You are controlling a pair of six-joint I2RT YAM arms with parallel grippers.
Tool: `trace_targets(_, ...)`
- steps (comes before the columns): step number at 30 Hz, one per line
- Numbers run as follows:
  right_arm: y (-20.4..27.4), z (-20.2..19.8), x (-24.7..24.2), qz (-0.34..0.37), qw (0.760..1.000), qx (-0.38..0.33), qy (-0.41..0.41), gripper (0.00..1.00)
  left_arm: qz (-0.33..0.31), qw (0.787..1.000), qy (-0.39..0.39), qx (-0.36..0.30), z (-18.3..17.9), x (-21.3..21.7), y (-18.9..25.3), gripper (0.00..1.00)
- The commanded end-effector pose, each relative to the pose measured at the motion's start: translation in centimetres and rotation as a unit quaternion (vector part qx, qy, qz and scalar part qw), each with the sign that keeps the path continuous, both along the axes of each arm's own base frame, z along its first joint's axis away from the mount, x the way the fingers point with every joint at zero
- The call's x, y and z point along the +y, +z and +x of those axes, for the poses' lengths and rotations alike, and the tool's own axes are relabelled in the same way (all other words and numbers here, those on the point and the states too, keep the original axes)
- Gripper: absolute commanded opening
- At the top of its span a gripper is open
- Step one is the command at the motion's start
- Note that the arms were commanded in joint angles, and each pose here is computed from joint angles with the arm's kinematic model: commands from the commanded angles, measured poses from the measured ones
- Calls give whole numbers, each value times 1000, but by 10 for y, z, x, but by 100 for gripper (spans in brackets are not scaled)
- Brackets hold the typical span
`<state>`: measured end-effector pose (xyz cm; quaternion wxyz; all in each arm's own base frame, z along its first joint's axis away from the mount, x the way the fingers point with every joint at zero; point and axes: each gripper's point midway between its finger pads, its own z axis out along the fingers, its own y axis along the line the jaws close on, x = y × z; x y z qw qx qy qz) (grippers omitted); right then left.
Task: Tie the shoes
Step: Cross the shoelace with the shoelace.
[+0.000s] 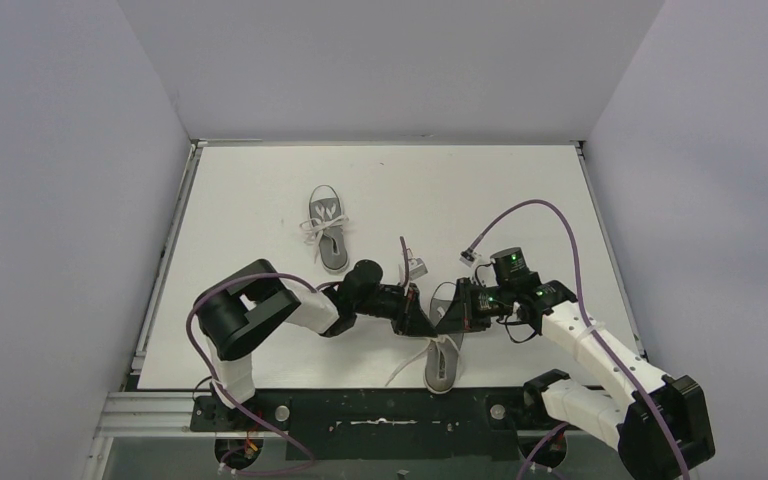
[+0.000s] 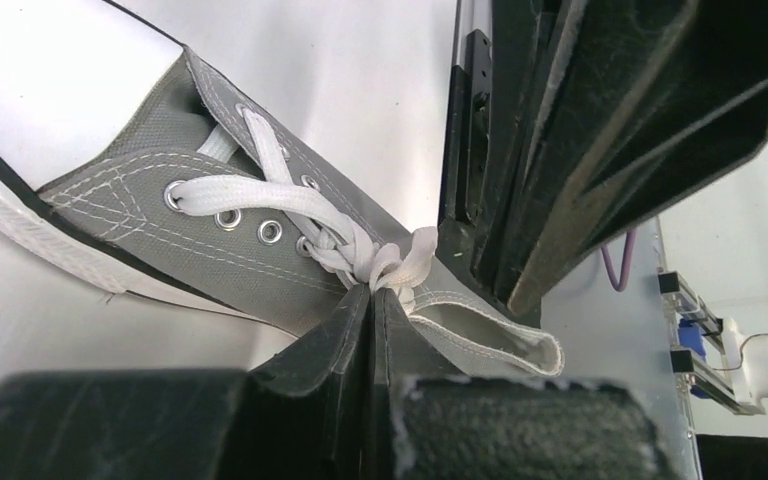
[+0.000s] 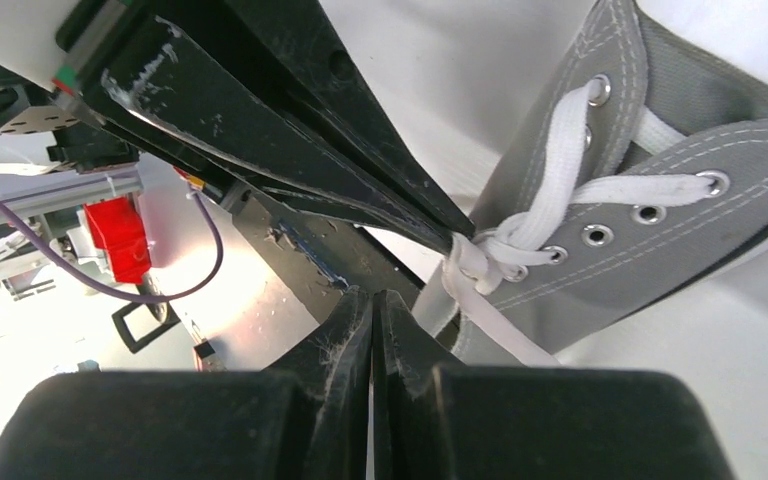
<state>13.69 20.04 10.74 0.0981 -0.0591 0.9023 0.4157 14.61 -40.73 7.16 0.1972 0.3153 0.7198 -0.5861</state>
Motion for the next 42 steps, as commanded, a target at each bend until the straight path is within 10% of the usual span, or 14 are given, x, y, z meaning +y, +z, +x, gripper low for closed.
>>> trace_targets(1, 20, 11, 7, 25, 999, -38, 0, 0, -15, 998, 10, -53, 12, -11, 23, 1)
trace_targets(15, 4, 25, -8, -27, 999, -18, -11, 30, -70, 989, -33, -124, -10, -8, 52, 0)
trace_targets(42, -19, 10, -5, 12, 999, 43, 19, 32, -69, 986, -44, -142, -5, -2, 48, 0)
